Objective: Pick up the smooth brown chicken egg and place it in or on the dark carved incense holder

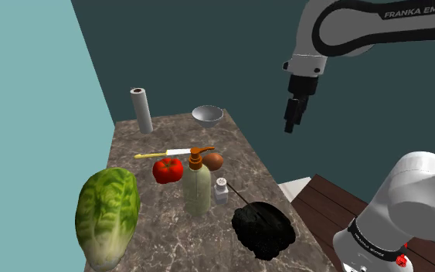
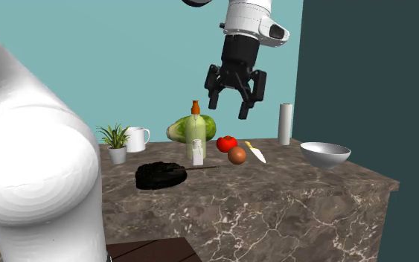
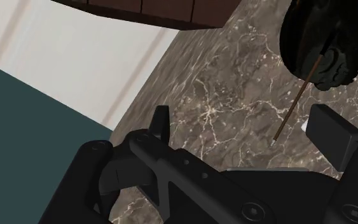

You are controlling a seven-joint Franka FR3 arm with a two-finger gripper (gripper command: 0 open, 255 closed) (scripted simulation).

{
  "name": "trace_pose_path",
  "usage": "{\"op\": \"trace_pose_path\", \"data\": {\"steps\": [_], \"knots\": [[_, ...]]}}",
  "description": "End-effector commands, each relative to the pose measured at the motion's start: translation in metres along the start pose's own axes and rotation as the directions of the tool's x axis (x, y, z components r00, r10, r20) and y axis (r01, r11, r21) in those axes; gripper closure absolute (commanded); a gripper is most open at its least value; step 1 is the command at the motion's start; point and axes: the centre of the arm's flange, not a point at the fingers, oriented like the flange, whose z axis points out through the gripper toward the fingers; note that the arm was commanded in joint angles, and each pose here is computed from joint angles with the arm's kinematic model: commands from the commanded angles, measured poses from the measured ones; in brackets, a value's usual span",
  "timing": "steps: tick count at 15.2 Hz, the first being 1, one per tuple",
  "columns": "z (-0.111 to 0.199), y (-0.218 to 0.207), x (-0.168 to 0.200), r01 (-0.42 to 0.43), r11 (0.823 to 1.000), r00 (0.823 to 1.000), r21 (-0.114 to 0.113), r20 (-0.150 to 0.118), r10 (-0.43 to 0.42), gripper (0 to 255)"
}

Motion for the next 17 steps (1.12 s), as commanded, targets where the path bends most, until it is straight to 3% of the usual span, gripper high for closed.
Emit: {"op": "trace_pose_path", "data": {"steps": [1, 9, 17], "knots": [[0.014, 0.001, 0.019, 0.048, 0.999, 0.999, 0.009, -0.017, -0.048, 0], [0.073, -0.012, 0.097, 0.236, 0.971, 0.970, 0.040, -0.076, -0.233, 0], [0.127, -0.043, 0.173, 0.417, 0.907, 0.903, 0.060, -0.139, -0.406, 0]]}}
